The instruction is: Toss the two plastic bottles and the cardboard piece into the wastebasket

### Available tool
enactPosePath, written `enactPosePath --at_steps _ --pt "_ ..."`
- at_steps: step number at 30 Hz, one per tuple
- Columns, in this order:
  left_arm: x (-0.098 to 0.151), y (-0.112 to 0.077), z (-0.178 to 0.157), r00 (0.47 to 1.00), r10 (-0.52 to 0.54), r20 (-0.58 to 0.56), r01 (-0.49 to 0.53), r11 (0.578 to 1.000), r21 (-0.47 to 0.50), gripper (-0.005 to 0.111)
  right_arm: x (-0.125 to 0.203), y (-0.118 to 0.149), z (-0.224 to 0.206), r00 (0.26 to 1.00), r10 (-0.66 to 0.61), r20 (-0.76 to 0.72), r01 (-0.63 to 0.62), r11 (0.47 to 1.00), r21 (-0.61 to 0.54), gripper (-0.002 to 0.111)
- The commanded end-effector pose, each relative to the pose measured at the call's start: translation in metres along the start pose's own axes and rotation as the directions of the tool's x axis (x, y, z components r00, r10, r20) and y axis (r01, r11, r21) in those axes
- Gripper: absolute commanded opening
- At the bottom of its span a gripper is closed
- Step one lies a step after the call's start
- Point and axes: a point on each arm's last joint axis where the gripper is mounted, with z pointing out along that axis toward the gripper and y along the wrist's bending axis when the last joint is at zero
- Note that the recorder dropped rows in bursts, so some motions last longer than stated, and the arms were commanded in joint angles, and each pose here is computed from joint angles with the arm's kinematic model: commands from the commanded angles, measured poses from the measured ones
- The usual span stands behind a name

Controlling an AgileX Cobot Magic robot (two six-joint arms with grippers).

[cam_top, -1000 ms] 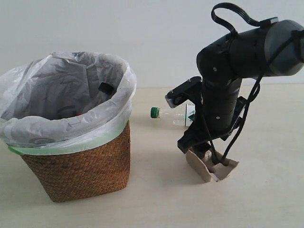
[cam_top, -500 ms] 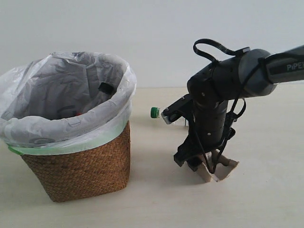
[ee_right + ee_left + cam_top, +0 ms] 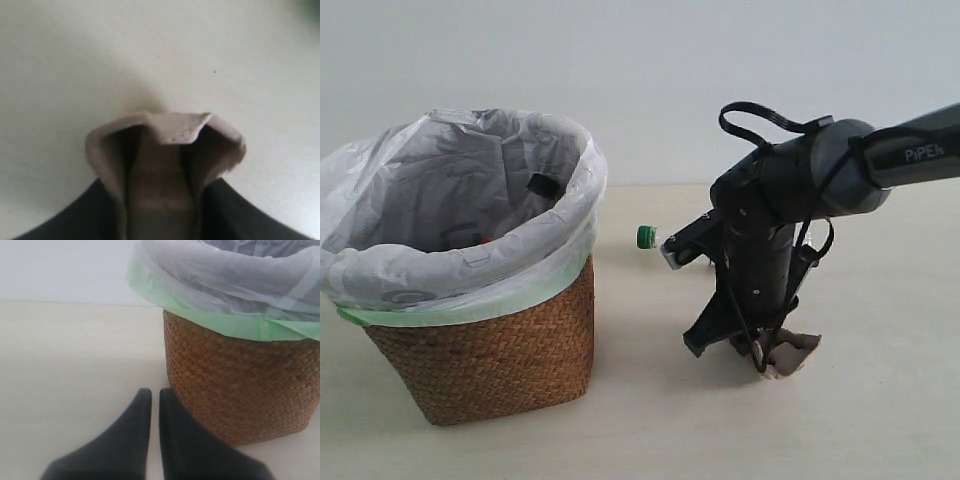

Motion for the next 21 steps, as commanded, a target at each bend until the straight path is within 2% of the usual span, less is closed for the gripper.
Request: enactPosePath --at_steps 1,2,7,11,16,21 --pt "0.001 0.000 0.000 1.000 -0.008 0.003 0.008 1.000 -0.004 0.006 0.006 -0.002 -0.039 0.989 0.079 0.125 -0.073 0.996 -0.051 0.000" --pt "0.001 0.000 0.000 1.000 -0.008 0.003 0.008 1.000 -0.004 0.006 0.013 -0.002 -0.049 0.981 0.102 0.167 -0.091 0.993 -0.075 0.000" --pt "0.001 0.000 0.000 1.000 -0.008 0.003 0.008 1.000 -0.004 0.006 0.050 -0.001 -0.071 0.971 0.168 0.169 -0.153 0.983 -0.099 0.000" --pt "0.001 0.000 0.000 1.000 -0.008 0.003 0.008 1.000 -0.004 0.006 0.083 -0.002 -0.099 0.946 0.227 0.233 -0.205 0.972 -0.119 0.000" --pt "0.001 0.000 0.000 1.000 -0.008 0.003 0.008 1.000 -0.004 0.006 0.094 -0.005 -0.117 0.932 0.238 0.274 -0.212 0.970 -0.122 0.000" --pt "0.001 0.000 0.000 1.000 -0.008 0.003 0.008 1.000 -0.004 0.006 0.102 -0.023 -0.145 0.908 0.234 0.349 -0.230 0.972 -0.052 0.000"
